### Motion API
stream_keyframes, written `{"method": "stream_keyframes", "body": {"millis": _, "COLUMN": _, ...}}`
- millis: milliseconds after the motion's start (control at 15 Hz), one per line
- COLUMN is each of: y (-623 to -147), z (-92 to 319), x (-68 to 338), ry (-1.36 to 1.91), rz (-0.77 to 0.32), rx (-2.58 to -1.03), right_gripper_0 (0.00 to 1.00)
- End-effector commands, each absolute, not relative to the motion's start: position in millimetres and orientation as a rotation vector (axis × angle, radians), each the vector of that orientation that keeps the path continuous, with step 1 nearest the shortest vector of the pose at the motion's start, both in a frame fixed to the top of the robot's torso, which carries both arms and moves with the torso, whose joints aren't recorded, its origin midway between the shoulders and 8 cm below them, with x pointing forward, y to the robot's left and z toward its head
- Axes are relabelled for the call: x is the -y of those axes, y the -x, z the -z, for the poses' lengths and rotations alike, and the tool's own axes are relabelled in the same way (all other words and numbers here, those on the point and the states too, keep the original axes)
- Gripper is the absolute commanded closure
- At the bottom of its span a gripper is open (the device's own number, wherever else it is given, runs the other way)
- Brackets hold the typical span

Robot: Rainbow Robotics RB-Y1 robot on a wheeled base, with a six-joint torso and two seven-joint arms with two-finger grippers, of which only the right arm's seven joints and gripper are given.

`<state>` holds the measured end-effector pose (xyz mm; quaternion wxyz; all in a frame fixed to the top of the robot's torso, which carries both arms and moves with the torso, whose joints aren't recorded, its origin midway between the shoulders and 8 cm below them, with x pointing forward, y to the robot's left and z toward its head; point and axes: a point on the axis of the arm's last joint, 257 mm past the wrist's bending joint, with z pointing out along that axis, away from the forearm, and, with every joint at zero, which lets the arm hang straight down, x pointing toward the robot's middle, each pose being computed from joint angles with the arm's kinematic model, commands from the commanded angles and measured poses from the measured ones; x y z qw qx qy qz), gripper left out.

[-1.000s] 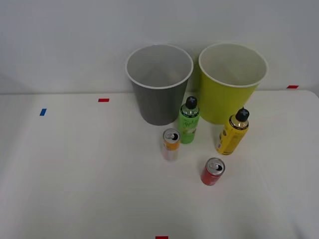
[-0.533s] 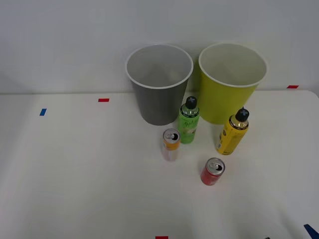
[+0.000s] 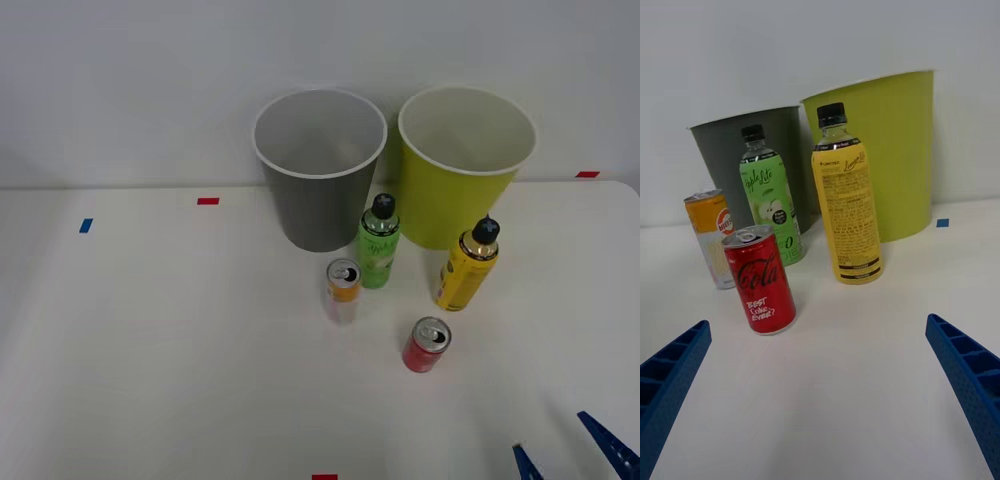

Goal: Put cans in the gray bin, plastic bottles in the light green bin

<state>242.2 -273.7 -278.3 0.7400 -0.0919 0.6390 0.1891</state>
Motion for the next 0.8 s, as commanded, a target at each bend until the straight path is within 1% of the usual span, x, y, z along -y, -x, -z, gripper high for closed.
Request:
{"method": "stream_keyframes", "body": {"millis": 67, "y": -270, "z": 275, "x": 270, "ry": 0.200, "rz": -0.412, "rx": -1.385, "right_gripper_0": 0.00}}
{"method": "stream_keyframes", "body": {"millis": 333, "y": -311, "z": 270, "x": 266, "ry": 0.163, "rz": -0.391, "rx": -1.372, "right_gripper_0": 0.00}}
{"method": "stream_keyframes", "body": {"millis": 800, "y": -379, "z": 261, "x": 248, "ry": 0.103, "rz": -0.350, "rx": -1.369, "right_gripper_0": 0.00}}
